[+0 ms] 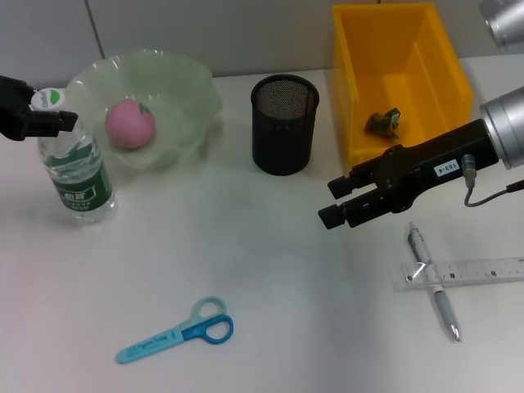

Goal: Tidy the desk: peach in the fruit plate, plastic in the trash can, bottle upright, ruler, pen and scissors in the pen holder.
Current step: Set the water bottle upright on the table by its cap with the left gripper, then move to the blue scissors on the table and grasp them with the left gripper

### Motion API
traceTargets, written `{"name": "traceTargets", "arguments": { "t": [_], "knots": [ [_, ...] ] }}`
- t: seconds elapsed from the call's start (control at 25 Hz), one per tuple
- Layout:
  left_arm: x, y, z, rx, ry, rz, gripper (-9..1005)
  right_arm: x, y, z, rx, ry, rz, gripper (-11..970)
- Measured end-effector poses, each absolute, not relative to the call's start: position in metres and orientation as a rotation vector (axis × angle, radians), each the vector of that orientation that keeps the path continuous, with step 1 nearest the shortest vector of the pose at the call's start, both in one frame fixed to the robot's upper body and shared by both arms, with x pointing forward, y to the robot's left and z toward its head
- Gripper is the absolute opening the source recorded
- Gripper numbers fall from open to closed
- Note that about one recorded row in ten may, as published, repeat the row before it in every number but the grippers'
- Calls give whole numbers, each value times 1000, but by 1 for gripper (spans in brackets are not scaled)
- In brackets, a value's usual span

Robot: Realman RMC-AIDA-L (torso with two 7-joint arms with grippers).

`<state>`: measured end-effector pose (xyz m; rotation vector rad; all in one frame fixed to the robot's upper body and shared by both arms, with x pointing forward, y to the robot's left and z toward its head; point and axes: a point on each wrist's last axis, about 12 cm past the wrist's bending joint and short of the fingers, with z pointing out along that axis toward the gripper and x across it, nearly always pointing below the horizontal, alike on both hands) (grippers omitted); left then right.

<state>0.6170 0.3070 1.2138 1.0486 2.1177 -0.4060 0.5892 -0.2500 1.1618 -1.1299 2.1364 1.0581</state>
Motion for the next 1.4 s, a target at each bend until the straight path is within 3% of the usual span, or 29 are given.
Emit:
{"name": "traceTargets", "arguments": {
  "t": [0.48,0.68,1.0,1.4],
  "knots": [
    [616,304,1213,1062,2126,-401,638,589,-250,1162,-1129,2137,1058,722],
    [616,305,1213,1052,2130,-402,779,589,-250,1162,-1130,2138,1057,722],
    [617,309,1216,1007,2116,-404,780,590,-251,1162,-1122,2136,1053,722],
    [600,319,1241,887,1841,-659,780,590,-250,1162,-1122,2134,1058,722]
  ]
}}
